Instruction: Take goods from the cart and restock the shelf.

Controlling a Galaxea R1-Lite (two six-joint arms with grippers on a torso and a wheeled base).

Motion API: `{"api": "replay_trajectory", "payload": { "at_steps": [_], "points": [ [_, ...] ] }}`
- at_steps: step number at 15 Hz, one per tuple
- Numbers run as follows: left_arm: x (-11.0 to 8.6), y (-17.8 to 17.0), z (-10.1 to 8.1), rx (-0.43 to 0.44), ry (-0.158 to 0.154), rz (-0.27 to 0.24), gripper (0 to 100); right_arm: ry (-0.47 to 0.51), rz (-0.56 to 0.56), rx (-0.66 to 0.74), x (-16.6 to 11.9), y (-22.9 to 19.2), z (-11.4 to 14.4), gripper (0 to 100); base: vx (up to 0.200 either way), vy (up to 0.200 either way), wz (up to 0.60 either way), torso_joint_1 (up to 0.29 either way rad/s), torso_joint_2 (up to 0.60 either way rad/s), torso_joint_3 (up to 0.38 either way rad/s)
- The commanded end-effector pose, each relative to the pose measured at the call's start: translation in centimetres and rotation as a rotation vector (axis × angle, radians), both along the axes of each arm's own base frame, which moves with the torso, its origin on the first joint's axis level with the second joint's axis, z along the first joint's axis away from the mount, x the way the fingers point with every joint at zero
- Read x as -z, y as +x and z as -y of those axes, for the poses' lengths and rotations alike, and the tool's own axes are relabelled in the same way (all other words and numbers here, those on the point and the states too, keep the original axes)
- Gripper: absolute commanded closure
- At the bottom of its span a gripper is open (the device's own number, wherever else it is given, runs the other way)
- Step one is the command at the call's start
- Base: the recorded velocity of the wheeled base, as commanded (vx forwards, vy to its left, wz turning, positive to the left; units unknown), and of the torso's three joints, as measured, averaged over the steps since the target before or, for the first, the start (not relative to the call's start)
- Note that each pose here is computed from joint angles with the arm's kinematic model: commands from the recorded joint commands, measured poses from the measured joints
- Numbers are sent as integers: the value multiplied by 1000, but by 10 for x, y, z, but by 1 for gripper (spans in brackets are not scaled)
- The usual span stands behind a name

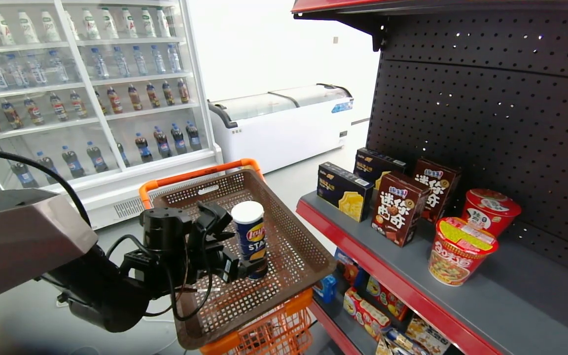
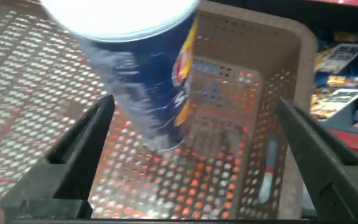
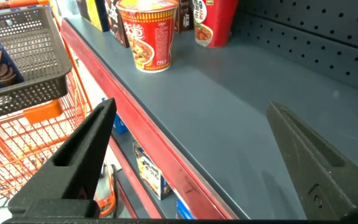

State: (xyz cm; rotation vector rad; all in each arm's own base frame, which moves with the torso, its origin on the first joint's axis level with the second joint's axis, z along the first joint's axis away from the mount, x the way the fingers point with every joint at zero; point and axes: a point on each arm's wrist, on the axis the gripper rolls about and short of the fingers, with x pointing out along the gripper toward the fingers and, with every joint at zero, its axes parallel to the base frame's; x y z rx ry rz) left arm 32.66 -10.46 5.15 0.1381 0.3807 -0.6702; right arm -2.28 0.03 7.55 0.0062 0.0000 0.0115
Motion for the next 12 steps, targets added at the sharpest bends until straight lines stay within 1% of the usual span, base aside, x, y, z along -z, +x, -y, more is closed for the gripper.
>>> {"api": "replay_trajectory", "payload": {
  "at_steps": [1,5,7,8,11,12],
  "points": [
    [8,9,16,27,-14,-9,0,0,0,-1,0,0,0,0,0,0,0,0,0,0],
    [17,36,23,19,-14,30,0,0,0,-1,0,0,0,0,0,0,0,0,0,0],
    [22,42,21,-20,-1,31,0,0,0,-1,0,0,0,0,0,0,0,0,0,0],
    [25,44,15,-43,5,25,0,1,0,-1,0,0,0,0,0,0,0,0,0,0],
    [32,52,5,-72,8,20,0,0,0,-1,0,0,0,0,0,0,0,0,0,0],
    [33,53,4,-73,8,18,0,0,0,-1,0,0,0,0,0,0,0,0,0,0]
  ]
}}
